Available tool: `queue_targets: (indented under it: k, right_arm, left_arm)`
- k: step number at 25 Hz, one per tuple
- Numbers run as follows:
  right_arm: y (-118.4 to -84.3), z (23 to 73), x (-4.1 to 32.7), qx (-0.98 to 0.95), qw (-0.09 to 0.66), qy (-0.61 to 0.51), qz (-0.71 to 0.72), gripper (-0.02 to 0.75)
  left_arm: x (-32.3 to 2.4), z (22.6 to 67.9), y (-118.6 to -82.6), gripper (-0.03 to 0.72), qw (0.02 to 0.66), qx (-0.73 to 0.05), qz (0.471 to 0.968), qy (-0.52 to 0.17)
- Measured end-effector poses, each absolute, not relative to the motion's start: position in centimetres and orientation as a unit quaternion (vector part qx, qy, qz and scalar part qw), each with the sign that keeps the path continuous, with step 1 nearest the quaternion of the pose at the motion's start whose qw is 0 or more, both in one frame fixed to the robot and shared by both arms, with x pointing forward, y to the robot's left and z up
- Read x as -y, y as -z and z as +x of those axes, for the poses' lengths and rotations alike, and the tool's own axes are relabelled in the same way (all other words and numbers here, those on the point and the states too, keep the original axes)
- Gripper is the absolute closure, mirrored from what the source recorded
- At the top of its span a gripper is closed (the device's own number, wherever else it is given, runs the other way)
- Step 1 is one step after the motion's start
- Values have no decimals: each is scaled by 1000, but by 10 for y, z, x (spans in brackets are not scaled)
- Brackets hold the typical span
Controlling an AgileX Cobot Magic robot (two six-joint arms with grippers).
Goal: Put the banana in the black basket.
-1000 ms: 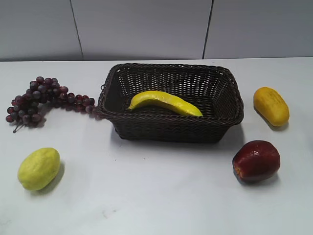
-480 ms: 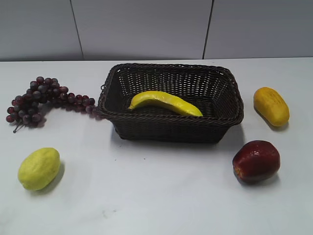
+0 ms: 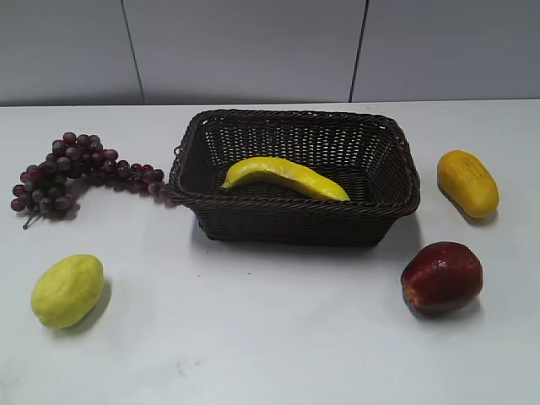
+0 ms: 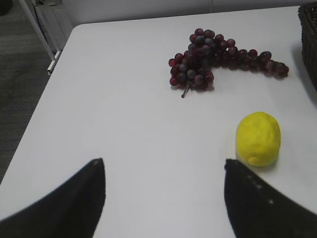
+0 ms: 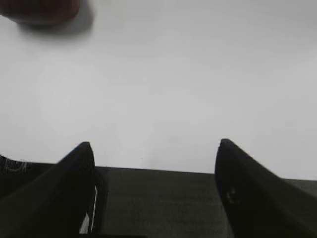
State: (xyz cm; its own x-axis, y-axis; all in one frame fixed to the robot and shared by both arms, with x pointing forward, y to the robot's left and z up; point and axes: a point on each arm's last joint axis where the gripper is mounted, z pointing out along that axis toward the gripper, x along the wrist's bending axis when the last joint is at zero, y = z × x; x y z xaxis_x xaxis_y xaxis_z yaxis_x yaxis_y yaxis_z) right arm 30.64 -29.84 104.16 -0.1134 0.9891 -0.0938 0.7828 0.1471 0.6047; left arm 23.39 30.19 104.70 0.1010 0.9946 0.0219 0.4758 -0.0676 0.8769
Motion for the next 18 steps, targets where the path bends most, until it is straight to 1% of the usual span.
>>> queue_targets:
  k: [11,18]
  right_arm:
    - [-1053,264,302,-667,338,-297,594,164]
    - [-1055,245,303,-643,376,-335,576,165]
  left_arm:
    - [-302,234,-1047,133,372,-573,642,-349]
    - [-302,234,-1047,133,372,-573,642,-349]
